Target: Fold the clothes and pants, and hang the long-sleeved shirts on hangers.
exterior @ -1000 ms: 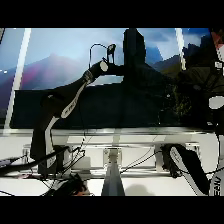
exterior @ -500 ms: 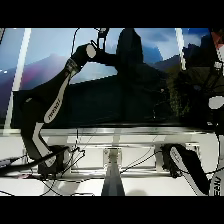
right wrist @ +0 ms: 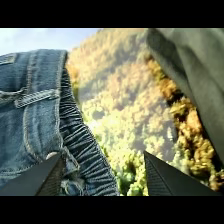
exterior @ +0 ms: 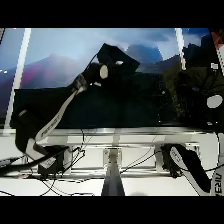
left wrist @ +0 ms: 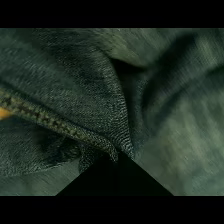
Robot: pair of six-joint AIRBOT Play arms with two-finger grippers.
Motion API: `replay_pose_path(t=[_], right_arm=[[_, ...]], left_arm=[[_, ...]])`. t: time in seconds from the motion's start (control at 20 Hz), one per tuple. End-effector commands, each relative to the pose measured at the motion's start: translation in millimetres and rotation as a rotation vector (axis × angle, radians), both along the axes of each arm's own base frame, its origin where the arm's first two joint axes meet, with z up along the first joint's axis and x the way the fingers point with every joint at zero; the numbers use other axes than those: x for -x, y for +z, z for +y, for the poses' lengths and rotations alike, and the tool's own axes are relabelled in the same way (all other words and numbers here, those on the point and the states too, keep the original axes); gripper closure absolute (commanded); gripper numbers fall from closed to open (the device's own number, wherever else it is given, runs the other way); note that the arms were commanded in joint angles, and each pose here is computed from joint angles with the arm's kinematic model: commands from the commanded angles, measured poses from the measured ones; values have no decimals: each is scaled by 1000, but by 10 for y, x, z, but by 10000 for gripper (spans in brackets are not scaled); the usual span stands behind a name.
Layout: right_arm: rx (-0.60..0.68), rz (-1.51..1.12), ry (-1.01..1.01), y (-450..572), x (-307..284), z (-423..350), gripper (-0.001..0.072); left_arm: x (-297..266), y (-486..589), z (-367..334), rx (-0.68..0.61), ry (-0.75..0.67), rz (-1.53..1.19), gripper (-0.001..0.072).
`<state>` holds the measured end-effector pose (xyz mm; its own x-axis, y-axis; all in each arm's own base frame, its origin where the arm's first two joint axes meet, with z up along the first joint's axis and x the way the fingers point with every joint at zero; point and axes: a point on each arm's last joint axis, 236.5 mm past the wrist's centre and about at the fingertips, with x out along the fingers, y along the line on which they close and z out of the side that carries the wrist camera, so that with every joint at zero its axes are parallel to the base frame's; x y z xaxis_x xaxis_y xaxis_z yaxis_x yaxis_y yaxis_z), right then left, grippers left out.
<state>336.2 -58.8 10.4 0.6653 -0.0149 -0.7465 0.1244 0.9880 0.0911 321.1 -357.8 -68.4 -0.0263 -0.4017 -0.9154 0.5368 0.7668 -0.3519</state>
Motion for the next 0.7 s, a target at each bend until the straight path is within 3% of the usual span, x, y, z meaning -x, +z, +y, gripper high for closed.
replay_pose_path(t=[0.0,0.15,0.2,0.3,0.35,0.65], right_arm=[[-27,60,-20,-250,-32,-23,162],[-101,115,-41,-470,-172,10,162],[-138,138,-44,-517,-243,41,163],[-221,222,-26,-619,-385,140,163],[-252,270,-2,-658,-440,189,163],[-466,432,80,-777,-794,497,163]], left_arm=[[378,54,1,35,129,-9,690],[538,161,120,73,215,-22,685],[522,183,153,75,223,-28,610],[446,189,189,81,243,-35,146],[388,199,206,88,257,-44,84],[-27,278,350,138,358,-112,85]])
